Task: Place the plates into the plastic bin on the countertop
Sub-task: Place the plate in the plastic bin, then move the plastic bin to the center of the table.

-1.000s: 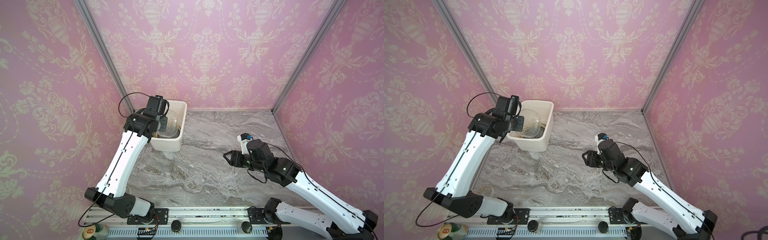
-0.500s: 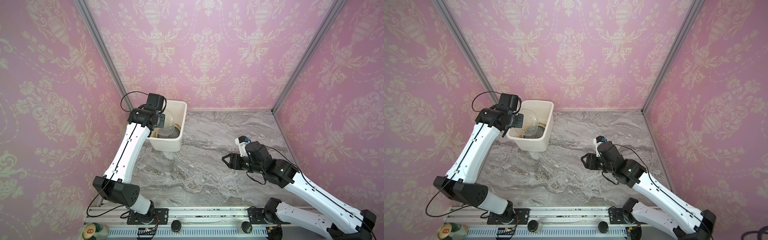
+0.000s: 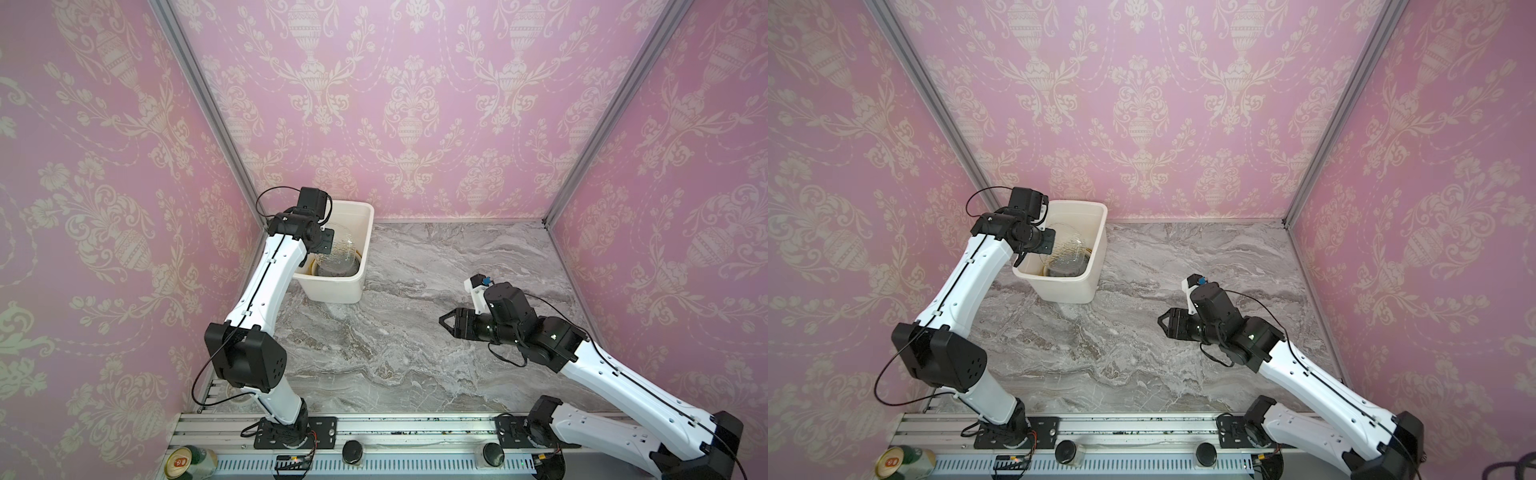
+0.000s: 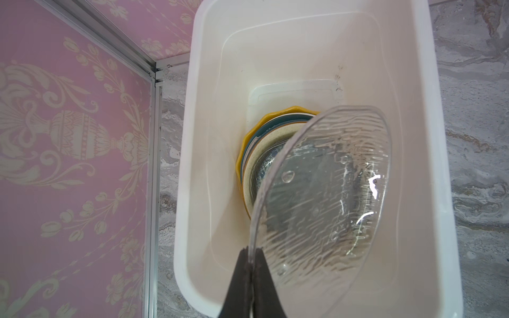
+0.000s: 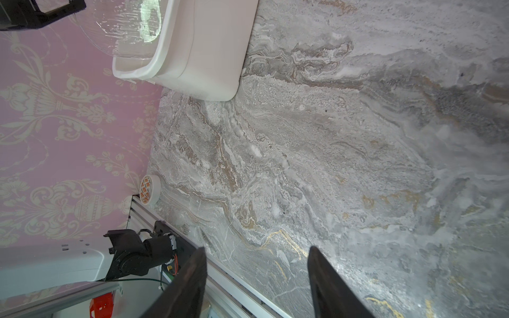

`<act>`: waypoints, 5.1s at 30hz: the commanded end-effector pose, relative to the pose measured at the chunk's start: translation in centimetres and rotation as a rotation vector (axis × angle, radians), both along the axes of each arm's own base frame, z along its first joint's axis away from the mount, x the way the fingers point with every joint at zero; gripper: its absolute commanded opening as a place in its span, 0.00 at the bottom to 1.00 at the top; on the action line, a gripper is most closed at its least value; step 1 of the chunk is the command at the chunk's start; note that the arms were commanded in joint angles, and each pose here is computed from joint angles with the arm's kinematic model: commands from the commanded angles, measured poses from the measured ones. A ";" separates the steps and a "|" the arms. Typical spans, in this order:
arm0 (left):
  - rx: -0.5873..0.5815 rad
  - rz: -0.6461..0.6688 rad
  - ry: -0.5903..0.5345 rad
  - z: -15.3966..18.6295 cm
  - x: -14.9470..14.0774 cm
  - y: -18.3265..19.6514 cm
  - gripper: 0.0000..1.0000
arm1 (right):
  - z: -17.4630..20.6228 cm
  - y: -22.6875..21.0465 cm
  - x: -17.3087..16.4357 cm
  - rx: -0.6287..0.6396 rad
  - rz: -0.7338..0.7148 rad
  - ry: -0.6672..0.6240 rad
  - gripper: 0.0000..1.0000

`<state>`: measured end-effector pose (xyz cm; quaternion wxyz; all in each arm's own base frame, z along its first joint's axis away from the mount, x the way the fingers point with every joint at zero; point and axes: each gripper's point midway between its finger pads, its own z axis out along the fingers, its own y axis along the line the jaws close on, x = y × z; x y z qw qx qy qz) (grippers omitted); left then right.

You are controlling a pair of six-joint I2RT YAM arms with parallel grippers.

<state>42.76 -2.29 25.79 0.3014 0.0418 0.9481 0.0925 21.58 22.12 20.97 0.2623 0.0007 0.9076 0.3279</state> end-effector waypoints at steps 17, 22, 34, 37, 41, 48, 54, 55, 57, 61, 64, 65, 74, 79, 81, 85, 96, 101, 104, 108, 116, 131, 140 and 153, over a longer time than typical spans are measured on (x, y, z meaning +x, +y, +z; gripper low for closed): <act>-0.003 -0.071 0.134 -5.8 0.1 -0.1 0.00 | -3.6 3.5 1.2 0.050 0.065 0.094 0.59; 0.007 -0.057 0.156 -6.7 -0.1 0.3 0.00 | -3.8 4.1 1.7 0.051 0.074 0.098 0.59; 0.037 0.009 0.207 -8.6 -0.1 1.4 0.00 | -3.7 3.4 1.5 0.034 0.064 0.087 0.60; 0.047 0.026 0.219 -9.1 -0.1 1.6 0.00 | -3.7 3.1 1.6 0.032 0.056 0.086 0.60; 0.053 0.037 0.241 -9.8 -0.3 1.8 0.00 | -3.7 2.9 1.6 0.030 0.049 0.083 0.60; 0.089 0.063 0.244 -10.0 -0.4 2.5 0.03 | -3.6 2.8 1.8 0.028 0.042 0.080 0.60; 0.092 0.071 0.264 -10.5 -0.6 2.6 0.08 | -3.6 2.7 2.0 0.032 0.032 0.076 0.60; 0.091 0.073 0.262 -10.5 -0.5 2.6 0.10 | -3.6 2.7 2.0 0.034 0.032 0.074 0.61; 0.093 0.078 0.264 -10.6 -0.5 2.7 0.15 | -3.5 2.7 2.0 0.035 0.031 0.072 0.60; 0.094 0.082 0.262 -10.6 -0.5 2.7 0.24 | -3.7 2.6 1.9 0.034 0.028 0.074 0.60; 0.096 0.086 0.260 -10.4 -0.5 2.8 0.25 | -3.7 2.5 1.9 0.034 0.027 0.075 0.60; 0.095 0.088 0.256 -10.3 -0.5 2.8 0.26 | -3.7 2.4 1.9 0.034 0.026 0.073 0.60; 0.079 0.100 0.216 -9.1 -0.4 2.7 0.35 | -3.5 2.5 1.9 0.035 0.027 0.073 0.60; 0.022 0.109 0.105 -6.2 0.1 2.2 0.60 | -2.4 2.5 2.0 0.039 0.030 0.056 0.62; -0.021 0.104 0.029 -4.2 0.4 1.7 0.68 | -1.4 2.4 2.2 0.039 0.034 0.033 0.65; -0.116 0.105 -0.129 -0.2 0.6 0.8 0.75 | 0.8 1.7 2.7 0.021 0.023 -0.009 0.74; -0.298 0.087 -0.534 9.2 -3.5 0.1 0.99 | 7.0 -5.6 5.9 -0.016 -0.238 -0.219 1.00; -0.218 0.146 -0.640 11.4 -6.1 2.3 0.99 | 8.7 -8.7 6.2 -0.017 -0.351 -0.294 1.00; -0.137 0.231 -0.614 10.3 -6.9 4.5 0.99 | 9.0 -9.4 5.8 -0.019 -0.371 -0.296 1.00; -0.096 0.373 -0.484 6.4 -6.7 8.1 0.99 | 8.7 -8.5 4.8 0.011 -0.311 -0.262 1.00; -0.244 0.416 -0.333 -0.6 -2.3 10.4 0.99 | 7.8 -4.4 2.3 0.129 -0.070 -0.178 0.97; -0.249 0.309 -0.171 -6.5 3.3 9.9 0.64 | 4.6 -3.0 2.2 0.169 -0.020 -0.110 0.96; -0.288 0.281 -0.125 -8.2 3.7 9.1 0.32 | 3.6 -2.2 3.1 0.192 -0.024 -0.085 0.96; -0.394 0.210 -0.052 -9.7 2.0 5.3 0.06 | 2.9 -3.2 3.0 0.182 -0.083 -0.063 0.94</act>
